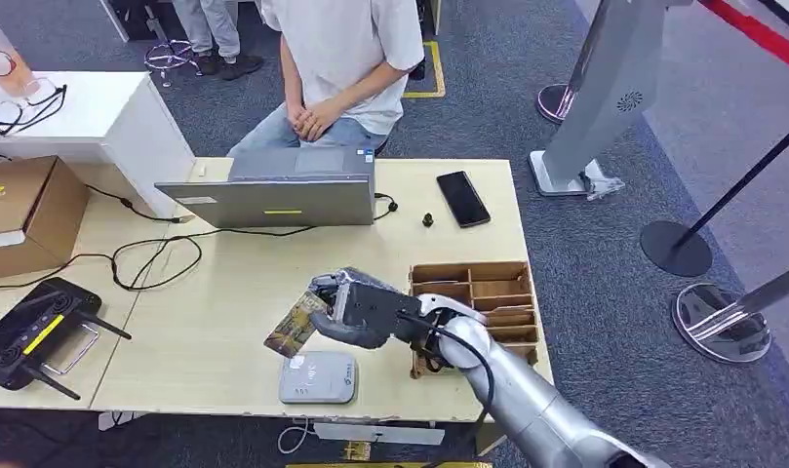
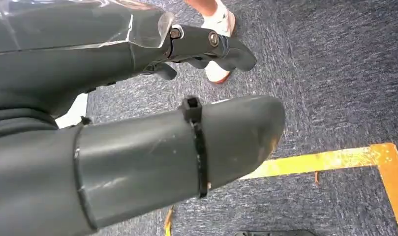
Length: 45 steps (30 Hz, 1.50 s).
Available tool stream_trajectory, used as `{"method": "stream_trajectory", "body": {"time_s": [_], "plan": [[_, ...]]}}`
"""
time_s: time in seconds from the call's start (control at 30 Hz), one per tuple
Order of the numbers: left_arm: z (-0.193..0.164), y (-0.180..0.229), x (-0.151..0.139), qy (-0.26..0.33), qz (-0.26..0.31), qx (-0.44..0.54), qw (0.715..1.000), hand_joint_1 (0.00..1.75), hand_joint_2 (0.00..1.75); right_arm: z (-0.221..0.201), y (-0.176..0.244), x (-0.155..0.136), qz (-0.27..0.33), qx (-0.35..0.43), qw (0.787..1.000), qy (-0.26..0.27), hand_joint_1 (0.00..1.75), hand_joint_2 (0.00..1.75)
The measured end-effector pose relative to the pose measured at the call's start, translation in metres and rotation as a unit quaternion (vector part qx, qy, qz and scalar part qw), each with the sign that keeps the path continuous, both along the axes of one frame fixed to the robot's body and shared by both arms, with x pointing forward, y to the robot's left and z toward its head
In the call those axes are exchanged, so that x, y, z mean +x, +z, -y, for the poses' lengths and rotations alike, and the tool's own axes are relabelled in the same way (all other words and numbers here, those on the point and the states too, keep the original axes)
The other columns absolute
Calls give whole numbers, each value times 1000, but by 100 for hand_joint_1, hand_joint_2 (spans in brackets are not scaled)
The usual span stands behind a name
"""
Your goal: Pass the card to the sensor for recognition and then transmit it.
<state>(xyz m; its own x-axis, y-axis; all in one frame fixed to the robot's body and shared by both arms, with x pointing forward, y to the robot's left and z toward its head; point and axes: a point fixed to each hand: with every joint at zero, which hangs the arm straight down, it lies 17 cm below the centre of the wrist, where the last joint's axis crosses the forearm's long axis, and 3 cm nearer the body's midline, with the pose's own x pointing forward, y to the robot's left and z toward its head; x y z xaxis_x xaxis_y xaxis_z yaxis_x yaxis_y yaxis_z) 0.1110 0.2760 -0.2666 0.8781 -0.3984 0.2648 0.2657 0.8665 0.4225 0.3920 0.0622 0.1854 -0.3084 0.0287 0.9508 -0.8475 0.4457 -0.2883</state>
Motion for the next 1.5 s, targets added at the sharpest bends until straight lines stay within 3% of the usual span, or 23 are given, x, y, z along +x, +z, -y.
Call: {"method": "stream_trajectory", "body": {"time_s": [0.2, 0.6, 0.97, 1.5], "plan": [[0, 0, 0, 1, -3, 1, 1000, 0, 0, -9, -33, -12, -53, -36, 998, 27, 175, 175], [1, -1, 0, -2, -7, -1, 1000, 0, 0, -9, -87, -23, -77, -115, 990, 29, 175, 175], [2, -1, 1, -6, -11, -3, 1000, 0, 0, -5, -116, -20, -73, -165, 984, 0, 175, 175], [2, -1, 2, -10, -19, -1, 1000, 0, 0, 18, -139, 13, -20, -251, 962, -102, 175, 175]]}}
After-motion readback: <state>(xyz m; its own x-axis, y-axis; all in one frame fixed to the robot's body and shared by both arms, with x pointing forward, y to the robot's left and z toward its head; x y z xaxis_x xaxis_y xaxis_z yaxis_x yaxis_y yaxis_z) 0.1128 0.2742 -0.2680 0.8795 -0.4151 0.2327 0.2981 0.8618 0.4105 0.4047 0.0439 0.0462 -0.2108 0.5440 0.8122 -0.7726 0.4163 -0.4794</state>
